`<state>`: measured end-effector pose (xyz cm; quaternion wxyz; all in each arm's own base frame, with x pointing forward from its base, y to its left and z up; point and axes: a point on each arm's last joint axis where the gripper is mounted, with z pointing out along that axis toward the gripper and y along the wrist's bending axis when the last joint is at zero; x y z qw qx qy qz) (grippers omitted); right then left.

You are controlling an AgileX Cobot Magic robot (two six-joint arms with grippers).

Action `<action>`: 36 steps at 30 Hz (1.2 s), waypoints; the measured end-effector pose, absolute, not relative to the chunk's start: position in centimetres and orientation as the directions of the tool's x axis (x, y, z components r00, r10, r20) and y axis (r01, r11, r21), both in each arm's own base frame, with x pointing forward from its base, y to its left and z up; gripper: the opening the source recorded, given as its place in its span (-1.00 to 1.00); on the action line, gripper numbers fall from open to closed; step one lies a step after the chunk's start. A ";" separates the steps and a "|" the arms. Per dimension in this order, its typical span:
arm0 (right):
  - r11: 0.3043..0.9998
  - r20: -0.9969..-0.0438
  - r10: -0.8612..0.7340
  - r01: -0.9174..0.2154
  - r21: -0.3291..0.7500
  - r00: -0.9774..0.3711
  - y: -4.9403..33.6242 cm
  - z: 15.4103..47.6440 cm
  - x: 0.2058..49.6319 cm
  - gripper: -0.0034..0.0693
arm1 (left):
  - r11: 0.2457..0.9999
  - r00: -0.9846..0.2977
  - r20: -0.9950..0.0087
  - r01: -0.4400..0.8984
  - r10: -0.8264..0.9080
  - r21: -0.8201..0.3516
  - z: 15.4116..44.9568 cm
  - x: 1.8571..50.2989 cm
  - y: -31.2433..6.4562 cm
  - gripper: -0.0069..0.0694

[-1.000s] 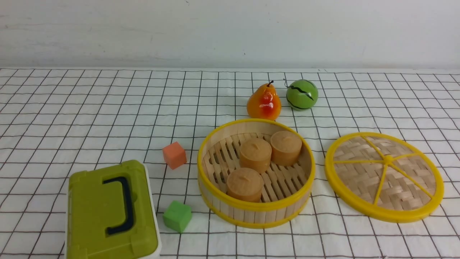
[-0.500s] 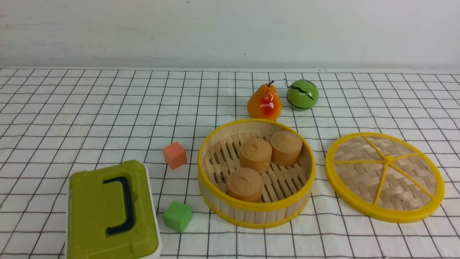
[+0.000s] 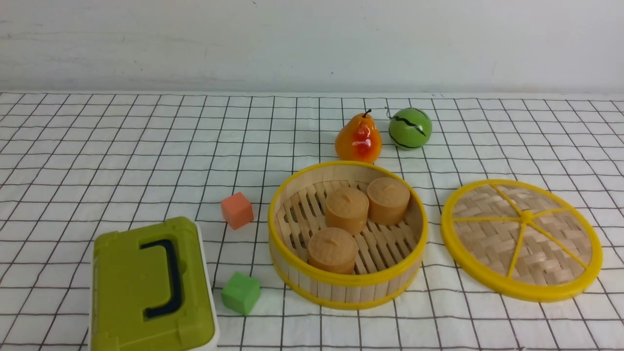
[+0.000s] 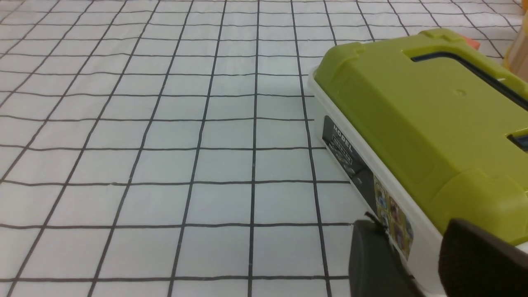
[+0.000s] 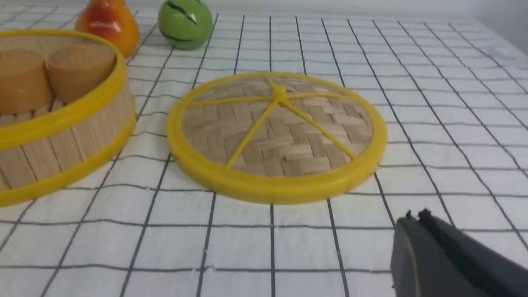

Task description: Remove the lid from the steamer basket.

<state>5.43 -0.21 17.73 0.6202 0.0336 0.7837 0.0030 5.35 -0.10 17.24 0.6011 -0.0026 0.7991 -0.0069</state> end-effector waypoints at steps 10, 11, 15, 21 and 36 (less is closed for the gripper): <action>0.996 -0.955 0.068 0.083 0.046 -0.290 -0.4 17.3 5.2 -0.96 | 1.000 -0.277 -0.961 0.004 -0.012 -0.014 17.2 5.3 -0.1 -0.19; 0.995 -0.953 0.073 0.082 0.051 -0.294 -0.3 17.3 5.2 -0.96 | 1.000 -0.277 -0.961 0.004 -0.012 -0.014 17.2 5.3 -0.1 -0.19; 0.995 -0.952 0.077 0.082 0.055 -0.295 -0.3 17.3 5.2 -0.96 | 1.000 -0.277 -0.961 0.004 -0.012 -0.014 17.2 5.3 -0.1 -0.19; 0.995 -0.952 0.083 0.082 0.061 -0.295 -0.3 17.3 5.2 -0.94 | 1.000 -0.277 -0.961 0.004 -0.012 -0.014 17.2 5.3 -0.1 -0.19; 0.995 -0.952 0.076 0.080 0.055 -0.296 -0.3 17.3 5.2 -0.92 | 1.000 -0.277 -0.961 0.004 -0.012 -0.014 17.2 5.3 -0.1 -0.19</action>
